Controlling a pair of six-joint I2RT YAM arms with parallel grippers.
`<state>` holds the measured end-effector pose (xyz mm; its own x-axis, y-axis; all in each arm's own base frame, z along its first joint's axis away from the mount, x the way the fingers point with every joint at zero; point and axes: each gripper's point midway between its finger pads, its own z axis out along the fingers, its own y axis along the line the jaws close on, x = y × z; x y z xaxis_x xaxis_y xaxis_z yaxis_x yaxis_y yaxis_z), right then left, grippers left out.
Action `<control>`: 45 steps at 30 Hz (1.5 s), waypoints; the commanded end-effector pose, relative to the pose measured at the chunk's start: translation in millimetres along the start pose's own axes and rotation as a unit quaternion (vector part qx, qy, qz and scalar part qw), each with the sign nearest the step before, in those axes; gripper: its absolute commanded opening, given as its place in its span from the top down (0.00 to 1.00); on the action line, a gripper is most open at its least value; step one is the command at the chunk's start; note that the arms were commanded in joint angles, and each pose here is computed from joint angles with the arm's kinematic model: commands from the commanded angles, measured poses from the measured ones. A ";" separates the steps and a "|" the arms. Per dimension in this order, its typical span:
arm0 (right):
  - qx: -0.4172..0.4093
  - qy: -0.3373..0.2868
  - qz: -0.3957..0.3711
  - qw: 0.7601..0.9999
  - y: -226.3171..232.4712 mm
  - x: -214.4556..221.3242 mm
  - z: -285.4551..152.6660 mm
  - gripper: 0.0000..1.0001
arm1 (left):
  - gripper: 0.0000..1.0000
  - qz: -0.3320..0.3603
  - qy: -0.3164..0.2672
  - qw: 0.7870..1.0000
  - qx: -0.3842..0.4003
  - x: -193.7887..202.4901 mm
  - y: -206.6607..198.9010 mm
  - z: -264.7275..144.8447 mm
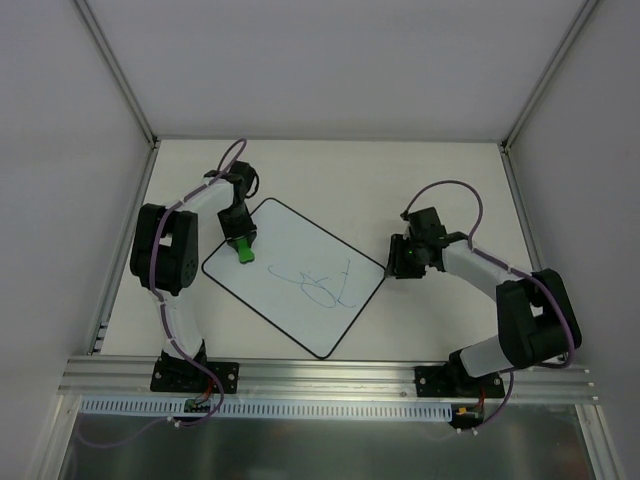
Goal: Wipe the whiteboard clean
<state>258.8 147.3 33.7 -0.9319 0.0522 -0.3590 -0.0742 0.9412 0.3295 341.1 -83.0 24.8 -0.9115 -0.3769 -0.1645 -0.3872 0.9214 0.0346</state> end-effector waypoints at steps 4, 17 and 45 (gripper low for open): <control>0.023 -0.009 -0.010 1.000 8.1 -17.4 16.4 0.58 | 1.00 0.016 0.033 0.999 -0.005 21.9 -9.6 21.9; 0.140 0.040 -0.033 0.989 -14.9 6.4 27.4 0.91 | 1.00 0.041 0.042 0.998 0.002 42.6 -26.5 22.1; 0.154 0.045 -0.027 0.987 -20.1 11.6 21.5 1.00 | 1.00 0.077 0.011 0.997 0.021 -11.4 -38.1 21.1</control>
<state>272.9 153.9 17.5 -0.9386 0.0039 -0.3449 -0.0386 0.9925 0.1163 372.7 -79.7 26.4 -0.9284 -0.3213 -0.1865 -0.3315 0.9431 0.0259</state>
